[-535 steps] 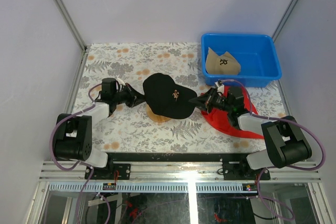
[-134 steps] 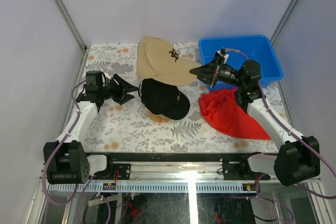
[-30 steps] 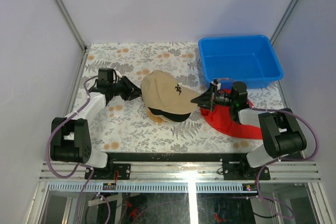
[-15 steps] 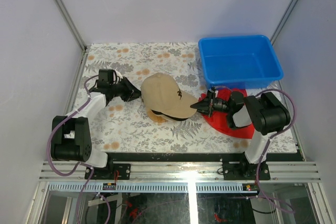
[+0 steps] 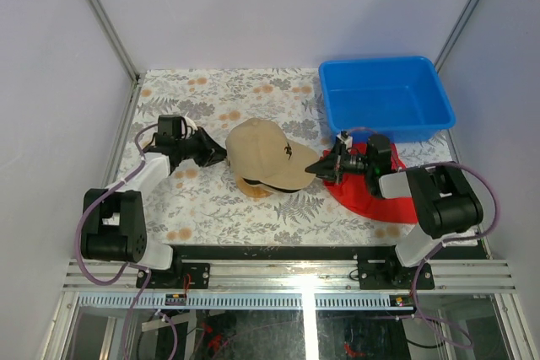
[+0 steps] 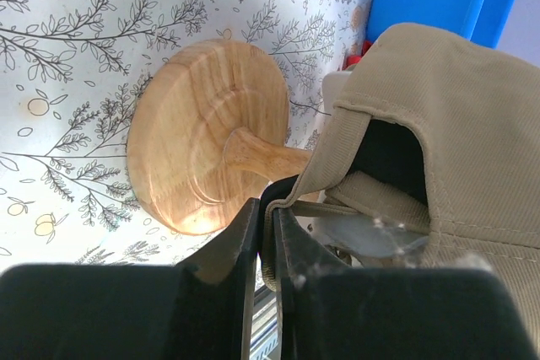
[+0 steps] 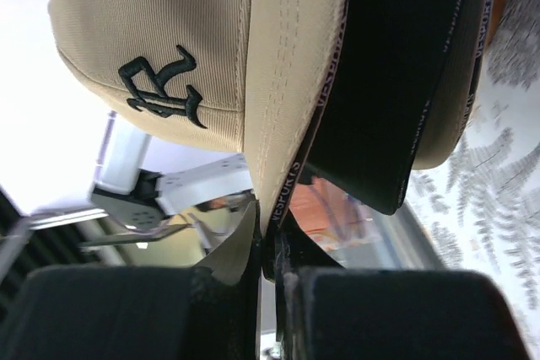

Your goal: Stack the hats

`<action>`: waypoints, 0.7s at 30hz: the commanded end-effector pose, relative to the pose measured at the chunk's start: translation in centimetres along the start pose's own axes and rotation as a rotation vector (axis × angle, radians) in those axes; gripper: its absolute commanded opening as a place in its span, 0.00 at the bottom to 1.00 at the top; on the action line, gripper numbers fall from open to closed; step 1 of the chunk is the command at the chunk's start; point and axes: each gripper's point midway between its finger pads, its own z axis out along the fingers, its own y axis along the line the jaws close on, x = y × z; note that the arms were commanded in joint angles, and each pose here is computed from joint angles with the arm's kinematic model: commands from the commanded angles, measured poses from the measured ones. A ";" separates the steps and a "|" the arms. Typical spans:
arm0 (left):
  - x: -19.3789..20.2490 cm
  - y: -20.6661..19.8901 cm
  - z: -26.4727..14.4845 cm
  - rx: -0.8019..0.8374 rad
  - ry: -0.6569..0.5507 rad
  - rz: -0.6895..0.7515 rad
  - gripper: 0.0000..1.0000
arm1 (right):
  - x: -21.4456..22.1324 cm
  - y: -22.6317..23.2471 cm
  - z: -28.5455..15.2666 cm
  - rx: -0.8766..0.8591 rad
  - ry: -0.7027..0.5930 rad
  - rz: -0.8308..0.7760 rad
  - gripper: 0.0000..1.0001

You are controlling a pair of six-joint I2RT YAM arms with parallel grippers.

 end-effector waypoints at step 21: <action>5.1 10.0 -0.2 -0.278 0.089 -0.086 0.02 | 1.3 -12.7 -3.7 0.584 -0.023 0.024 0.00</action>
